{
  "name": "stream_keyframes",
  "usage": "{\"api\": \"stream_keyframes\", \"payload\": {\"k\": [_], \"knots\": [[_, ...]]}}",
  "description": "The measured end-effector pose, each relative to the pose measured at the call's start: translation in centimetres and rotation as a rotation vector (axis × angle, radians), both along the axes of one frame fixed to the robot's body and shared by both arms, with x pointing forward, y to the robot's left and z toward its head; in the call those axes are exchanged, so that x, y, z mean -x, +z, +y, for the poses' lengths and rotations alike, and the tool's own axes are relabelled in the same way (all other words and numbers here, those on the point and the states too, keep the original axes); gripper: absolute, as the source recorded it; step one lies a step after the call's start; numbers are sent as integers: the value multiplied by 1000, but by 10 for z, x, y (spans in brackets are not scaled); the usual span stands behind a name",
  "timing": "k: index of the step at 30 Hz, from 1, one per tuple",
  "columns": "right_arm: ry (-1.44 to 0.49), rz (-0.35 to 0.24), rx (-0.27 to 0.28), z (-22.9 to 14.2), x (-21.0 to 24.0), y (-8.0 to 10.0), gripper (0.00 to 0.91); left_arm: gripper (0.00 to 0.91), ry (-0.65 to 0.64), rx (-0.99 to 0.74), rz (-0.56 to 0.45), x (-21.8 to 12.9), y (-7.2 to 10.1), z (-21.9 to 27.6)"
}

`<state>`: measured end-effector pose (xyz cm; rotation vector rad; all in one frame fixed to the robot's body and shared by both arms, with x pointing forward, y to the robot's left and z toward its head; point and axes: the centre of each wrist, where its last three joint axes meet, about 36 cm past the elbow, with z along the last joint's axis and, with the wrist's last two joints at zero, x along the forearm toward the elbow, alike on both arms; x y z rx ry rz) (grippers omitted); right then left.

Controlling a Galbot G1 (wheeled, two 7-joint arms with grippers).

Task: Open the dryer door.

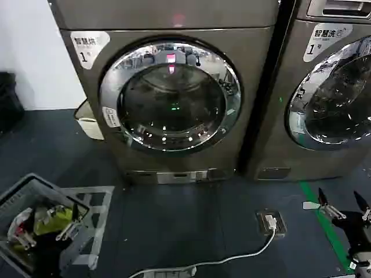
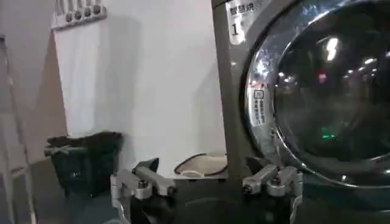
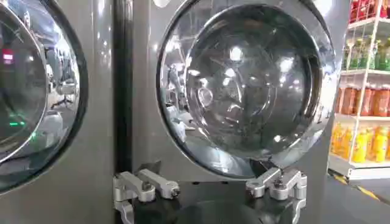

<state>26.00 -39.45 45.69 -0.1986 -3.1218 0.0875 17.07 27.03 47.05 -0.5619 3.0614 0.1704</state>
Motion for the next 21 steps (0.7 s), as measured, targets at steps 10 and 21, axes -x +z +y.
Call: {"api": "stream_keyframes", "payload": {"k": [10, 21], "knots": [[34, -6, 1, 3, -13, 4, 907, 907, -3, -3, 3, 0, 0, 1], [186, -22, 15, 23, -51, 16, 907, 907, -12, -12, 9, -1, 3, 3]]}}
